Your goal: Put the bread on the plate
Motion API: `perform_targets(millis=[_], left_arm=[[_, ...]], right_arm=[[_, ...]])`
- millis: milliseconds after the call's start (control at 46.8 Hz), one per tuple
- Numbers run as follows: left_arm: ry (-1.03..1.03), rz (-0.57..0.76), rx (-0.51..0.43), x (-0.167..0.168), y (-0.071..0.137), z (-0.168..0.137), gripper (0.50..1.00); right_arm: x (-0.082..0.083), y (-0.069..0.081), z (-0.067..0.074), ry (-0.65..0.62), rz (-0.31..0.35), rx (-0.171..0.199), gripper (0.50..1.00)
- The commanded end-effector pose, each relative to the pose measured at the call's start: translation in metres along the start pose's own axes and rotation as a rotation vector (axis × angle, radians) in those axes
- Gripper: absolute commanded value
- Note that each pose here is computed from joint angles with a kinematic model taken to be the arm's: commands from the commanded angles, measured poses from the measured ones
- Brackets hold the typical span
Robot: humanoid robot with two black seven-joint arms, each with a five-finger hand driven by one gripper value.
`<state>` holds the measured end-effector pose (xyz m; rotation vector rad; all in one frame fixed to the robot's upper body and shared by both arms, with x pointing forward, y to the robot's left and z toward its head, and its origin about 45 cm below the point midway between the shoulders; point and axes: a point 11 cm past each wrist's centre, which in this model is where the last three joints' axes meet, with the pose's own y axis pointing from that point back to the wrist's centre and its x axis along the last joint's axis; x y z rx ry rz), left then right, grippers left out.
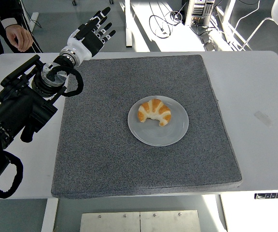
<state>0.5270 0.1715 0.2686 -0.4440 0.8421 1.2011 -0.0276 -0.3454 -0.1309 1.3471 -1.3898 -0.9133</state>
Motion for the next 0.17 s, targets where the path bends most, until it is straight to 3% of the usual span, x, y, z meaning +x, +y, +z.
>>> perform_targets(millis=[0, 150], left_arm=[[0.004, 0.007, 0.002, 0.0035, 0.0009, -0.0019, 0.983], [0.0, 0.009, 0.006, 0.0037, 0.001, -0.0025, 0.983]], right_arm=[[0.0003, -0.0007, -0.0025, 0.003, 0.001, 0.004, 1.0], [0.0006, -0.0007, -0.0024, 0.004, 0.004, 0.003, 1.0]])
